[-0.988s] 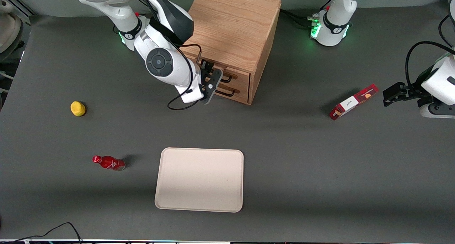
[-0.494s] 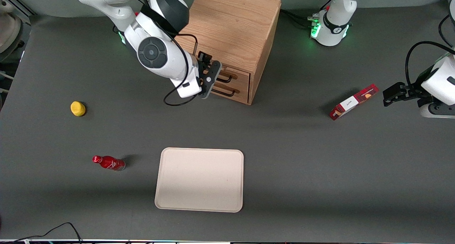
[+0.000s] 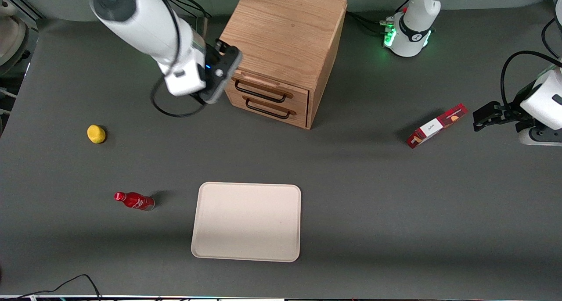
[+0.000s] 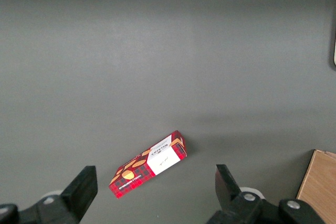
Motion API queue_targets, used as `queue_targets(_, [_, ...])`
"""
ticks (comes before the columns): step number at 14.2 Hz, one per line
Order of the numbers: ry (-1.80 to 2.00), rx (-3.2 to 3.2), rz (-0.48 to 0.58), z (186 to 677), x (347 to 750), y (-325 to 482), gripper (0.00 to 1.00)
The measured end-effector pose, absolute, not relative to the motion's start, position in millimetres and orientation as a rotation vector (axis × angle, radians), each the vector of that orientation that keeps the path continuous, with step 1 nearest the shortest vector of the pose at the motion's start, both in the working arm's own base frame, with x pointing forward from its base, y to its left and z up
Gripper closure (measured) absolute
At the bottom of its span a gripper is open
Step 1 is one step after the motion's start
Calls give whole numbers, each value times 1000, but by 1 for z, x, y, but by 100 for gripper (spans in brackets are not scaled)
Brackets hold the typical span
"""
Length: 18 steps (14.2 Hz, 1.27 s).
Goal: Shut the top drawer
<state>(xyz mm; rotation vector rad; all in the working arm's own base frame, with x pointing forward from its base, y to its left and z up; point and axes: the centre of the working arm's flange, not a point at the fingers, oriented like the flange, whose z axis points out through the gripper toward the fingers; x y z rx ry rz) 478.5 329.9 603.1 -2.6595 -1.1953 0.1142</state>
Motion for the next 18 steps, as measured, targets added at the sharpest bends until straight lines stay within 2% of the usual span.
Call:
queue_targets(4, [-707,-2966,151,657,444,266,0])
queue_targets(9, [-175,-3066,126,693,461,94,0])
queue_targets(14, [-33,-3126,112,682,471,29,0])
queue_targets(18, [10,-3126,36,643,466,8,0])
